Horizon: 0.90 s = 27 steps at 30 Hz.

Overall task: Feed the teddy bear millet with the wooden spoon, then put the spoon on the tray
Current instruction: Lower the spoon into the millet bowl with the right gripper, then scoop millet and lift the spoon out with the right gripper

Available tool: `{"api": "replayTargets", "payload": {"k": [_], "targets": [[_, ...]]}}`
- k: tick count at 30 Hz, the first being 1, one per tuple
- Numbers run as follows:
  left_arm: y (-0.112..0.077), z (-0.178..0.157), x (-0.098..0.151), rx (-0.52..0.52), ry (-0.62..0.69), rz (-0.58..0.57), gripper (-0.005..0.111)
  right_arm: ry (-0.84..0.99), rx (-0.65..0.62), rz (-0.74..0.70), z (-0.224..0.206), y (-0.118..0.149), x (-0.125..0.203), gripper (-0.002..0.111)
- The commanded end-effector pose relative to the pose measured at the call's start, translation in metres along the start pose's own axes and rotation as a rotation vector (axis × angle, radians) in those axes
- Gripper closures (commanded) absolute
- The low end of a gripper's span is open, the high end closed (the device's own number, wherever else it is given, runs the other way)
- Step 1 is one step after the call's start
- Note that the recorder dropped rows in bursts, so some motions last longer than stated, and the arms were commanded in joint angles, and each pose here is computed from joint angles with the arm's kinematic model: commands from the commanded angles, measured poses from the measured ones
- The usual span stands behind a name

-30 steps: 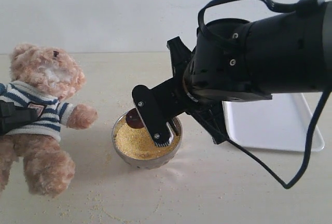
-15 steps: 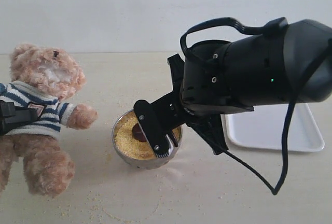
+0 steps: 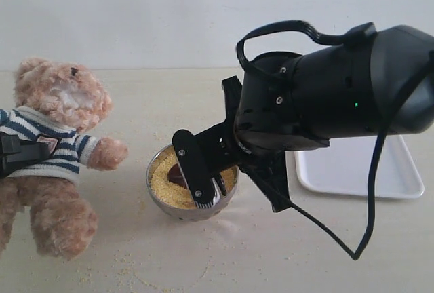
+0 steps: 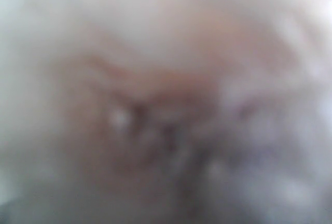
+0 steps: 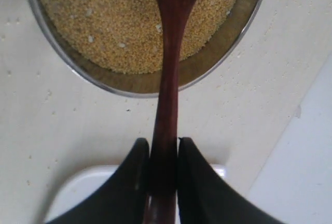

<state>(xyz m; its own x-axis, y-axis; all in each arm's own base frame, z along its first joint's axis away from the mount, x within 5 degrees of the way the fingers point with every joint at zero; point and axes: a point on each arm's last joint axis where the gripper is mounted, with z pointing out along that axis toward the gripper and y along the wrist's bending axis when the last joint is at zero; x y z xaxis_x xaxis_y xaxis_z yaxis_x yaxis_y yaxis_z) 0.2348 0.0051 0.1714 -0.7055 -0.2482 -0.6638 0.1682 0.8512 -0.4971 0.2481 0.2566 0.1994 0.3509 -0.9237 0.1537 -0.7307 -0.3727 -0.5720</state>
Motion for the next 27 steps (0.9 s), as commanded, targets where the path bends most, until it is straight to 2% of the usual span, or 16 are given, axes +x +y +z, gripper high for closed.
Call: {"api": "replayTargets", "payload": {"k": [1, 10, 16, 22, 27], "targets": [[-0.002, 0.0, -0.001, 0.021, -0.006, 0.003, 0.102, -0.02, -0.019, 0.048, -0.003, 0.001, -0.001, 0.109], [-0.002, 0.0, -0.001, 0.021, -0.006, 0.003, 0.102, -0.021, -0.064, 0.103, -0.003, 0.005, -0.002, 0.109], [-0.002, 0.0, 0.0, 0.021, -0.004, 0.005, 0.102, -0.023, -0.056, 0.193, -0.006, 0.003, -0.001, 0.109], [-0.002, 0.0, 0.001, 0.024, 0.006, -0.025, 0.102, -0.05, -0.036, 0.287, -0.021, -0.002, 0.003, 0.109], [-0.003, 0.0, 0.001, 0.027, 0.014, -0.071, 0.102, -0.065, -0.08, 0.353, -0.025, 0.001, 0.003, 0.109]]}}
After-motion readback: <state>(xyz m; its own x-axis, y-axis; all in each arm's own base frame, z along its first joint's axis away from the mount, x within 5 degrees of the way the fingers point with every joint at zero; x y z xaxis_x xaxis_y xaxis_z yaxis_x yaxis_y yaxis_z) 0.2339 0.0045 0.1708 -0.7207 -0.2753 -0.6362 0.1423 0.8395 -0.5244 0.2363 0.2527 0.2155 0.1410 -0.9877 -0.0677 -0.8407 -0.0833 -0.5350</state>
